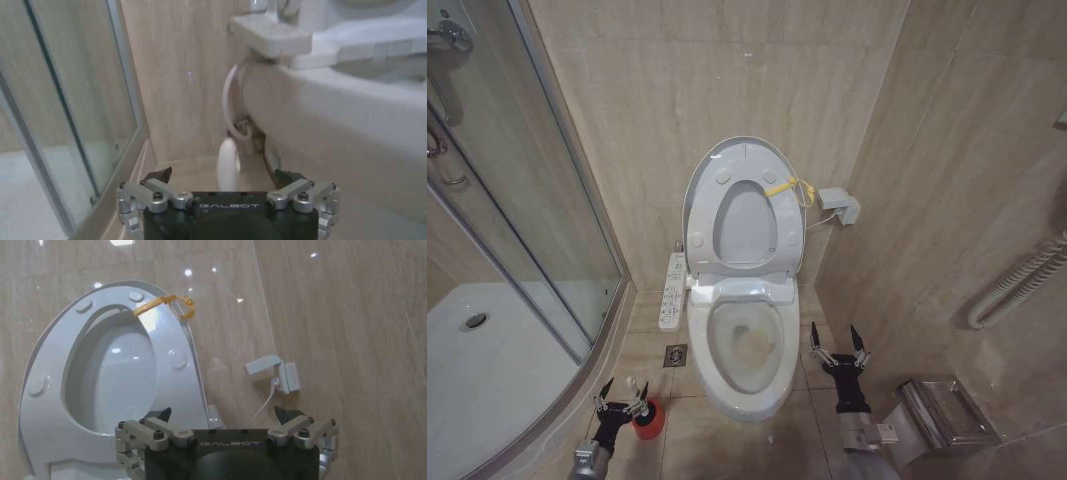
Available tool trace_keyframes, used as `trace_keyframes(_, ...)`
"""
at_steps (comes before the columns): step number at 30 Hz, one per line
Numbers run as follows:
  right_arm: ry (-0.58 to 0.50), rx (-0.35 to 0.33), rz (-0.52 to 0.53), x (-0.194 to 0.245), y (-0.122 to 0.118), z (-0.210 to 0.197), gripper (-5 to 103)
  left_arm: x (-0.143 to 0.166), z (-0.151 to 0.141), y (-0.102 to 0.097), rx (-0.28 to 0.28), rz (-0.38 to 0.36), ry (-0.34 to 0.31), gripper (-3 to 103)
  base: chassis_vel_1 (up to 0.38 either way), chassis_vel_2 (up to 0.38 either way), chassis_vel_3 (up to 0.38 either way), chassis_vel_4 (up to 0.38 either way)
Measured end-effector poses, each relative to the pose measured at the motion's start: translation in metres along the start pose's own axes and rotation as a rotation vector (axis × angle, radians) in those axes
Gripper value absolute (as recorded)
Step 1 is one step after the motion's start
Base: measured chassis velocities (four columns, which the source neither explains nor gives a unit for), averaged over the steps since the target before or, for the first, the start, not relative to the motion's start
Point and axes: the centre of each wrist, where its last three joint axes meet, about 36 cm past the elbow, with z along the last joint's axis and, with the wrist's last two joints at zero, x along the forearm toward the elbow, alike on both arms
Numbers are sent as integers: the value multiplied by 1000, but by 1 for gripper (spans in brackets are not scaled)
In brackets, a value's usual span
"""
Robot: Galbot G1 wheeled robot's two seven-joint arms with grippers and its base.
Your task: Open the toilet lid, clean the toilet bowl with a toilet brush, close the toilet lid, and flush.
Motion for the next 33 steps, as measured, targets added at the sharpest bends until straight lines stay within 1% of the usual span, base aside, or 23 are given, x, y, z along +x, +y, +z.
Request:
trace_keyframes(2, 1, -1, -1, -1, 0, 1, 100, -6, 7, -2, 1, 9, 16, 100, 0, 0, 0, 0)
trace_keyframes(4, 3, -2, -5, -2, 0, 3, 100, -9, 12, -4, 0, 24, 16, 100, 0, 0, 0, 0)
trace_keyframes(8, 12, -9, -22, -7, 3, 10, 100, -11, 20, -2, -10, 48, 3, 100, 0, 0, 0, 0)
trace_keyframes(9, 18, -10, -24, -7, 3, 13, 100, -14, 23, 1, -13, 60, -10, 100, 0, 0, 0, 0)
trace_keyframes(13, 20, -11, -26, -9, -1, 15, 100, -19, 31, 7, -23, 66, -35, 100, 0, 0, 0, 0)
trace_keyframes(20, 15, -12, -27, -14, -6, 16, 100, -26, 31, 6, -23, 82, -91, 100, 0, 0, 0, 0)
trace_keyframes(25, 15, -16, -30, -13, -6, 16, 100, -25, 33, 7, -28, 104, -105, 100, 0, 0, 0, 0)
trace_keyframes(33, 11, -17, -33, -12, -9, 16, 100, -24, 37, 4, -21, 110, -104, 100, 0, 0, 0, 0)
